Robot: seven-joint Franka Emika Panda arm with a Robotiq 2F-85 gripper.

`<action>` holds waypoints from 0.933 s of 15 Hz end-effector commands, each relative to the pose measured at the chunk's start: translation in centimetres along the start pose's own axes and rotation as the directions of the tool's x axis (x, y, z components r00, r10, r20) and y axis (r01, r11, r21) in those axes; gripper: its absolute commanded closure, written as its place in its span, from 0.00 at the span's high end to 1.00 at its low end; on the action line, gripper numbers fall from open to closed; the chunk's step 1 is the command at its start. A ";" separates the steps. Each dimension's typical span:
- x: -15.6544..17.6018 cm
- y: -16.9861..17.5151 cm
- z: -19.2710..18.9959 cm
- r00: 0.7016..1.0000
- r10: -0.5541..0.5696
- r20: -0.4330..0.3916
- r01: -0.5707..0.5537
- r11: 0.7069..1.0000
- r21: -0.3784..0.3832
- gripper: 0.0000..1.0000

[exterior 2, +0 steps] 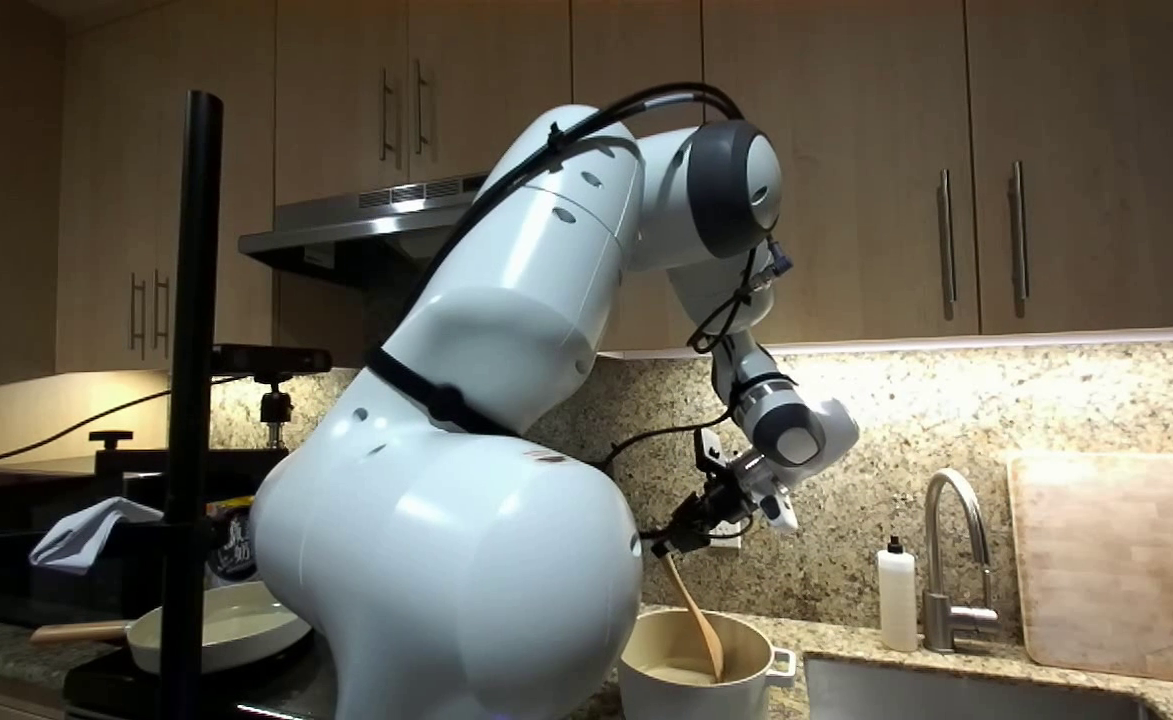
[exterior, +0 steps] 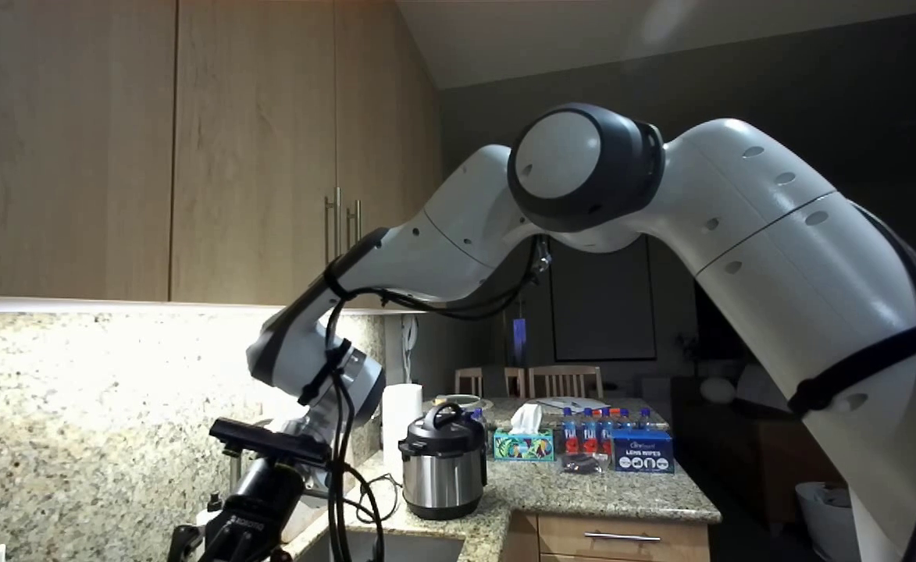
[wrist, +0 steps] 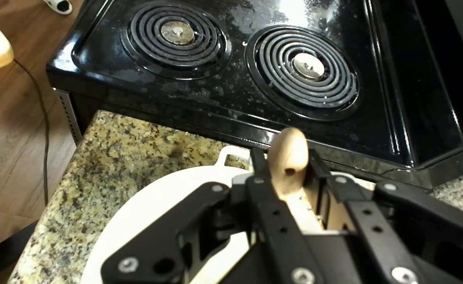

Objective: Use the spatula to stir the pot

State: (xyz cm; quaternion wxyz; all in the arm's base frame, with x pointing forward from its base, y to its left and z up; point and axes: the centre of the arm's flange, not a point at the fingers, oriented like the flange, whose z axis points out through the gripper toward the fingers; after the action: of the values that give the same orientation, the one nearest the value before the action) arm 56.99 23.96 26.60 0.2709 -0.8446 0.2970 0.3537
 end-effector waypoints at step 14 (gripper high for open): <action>0.8 6.6 5.3 0.990 0.090 0.110 -0.107 0.982 0.158 0.09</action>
State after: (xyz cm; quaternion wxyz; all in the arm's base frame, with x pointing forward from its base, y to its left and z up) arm 53.60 22.37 22.06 0.3134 -0.7903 0.3466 0.3963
